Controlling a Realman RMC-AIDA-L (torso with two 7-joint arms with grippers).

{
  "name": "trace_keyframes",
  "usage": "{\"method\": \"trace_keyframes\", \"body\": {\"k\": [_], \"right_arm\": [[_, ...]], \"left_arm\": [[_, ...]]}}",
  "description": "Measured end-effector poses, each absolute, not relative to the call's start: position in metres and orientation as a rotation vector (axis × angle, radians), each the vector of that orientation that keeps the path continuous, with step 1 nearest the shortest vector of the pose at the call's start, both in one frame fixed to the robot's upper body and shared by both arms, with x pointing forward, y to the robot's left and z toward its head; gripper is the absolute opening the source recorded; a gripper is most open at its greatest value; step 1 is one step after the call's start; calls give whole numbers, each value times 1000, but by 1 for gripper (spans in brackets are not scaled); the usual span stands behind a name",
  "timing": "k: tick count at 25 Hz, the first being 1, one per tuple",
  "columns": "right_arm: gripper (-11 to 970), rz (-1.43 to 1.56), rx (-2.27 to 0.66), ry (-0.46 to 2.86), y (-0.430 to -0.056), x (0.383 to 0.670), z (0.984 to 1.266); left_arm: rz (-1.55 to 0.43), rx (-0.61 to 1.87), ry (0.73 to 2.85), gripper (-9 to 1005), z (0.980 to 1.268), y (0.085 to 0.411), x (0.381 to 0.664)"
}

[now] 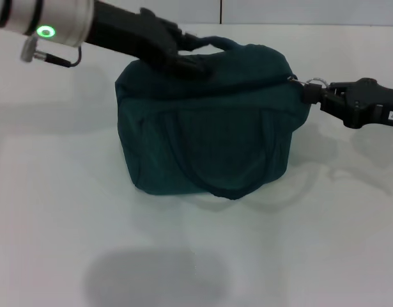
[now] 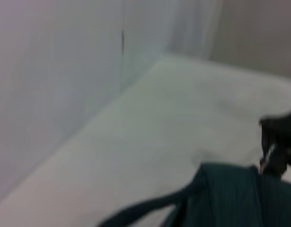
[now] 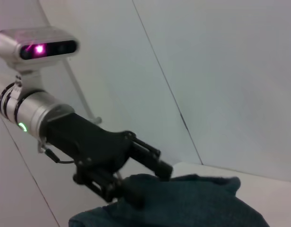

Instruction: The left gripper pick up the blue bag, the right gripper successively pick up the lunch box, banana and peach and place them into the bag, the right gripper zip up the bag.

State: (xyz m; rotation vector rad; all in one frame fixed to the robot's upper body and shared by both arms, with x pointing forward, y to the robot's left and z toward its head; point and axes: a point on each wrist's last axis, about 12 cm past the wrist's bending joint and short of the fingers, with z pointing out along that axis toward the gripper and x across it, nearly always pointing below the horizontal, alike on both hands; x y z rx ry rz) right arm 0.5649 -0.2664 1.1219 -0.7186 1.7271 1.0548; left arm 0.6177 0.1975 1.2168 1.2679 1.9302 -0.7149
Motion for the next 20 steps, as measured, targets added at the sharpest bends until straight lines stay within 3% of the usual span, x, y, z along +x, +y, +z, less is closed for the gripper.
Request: {"method": "trace_keyframes", "body": {"k": [5, 15, 20], "right_arm": [[75, 1062, -716, 1717, -265, 566, 1123], [76, 1053, -699, 1711, -268, 564, 1121], [77, 1049, -696, 1711, -268, 565, 1121]], "left_arm": [[-638, 1360, 2051, 590, 1216, 181, 622], [-638, 1362, 2032, 533, 1220, 175, 623], [-644, 1357, 2035, 299, 1218, 176, 621]]}}
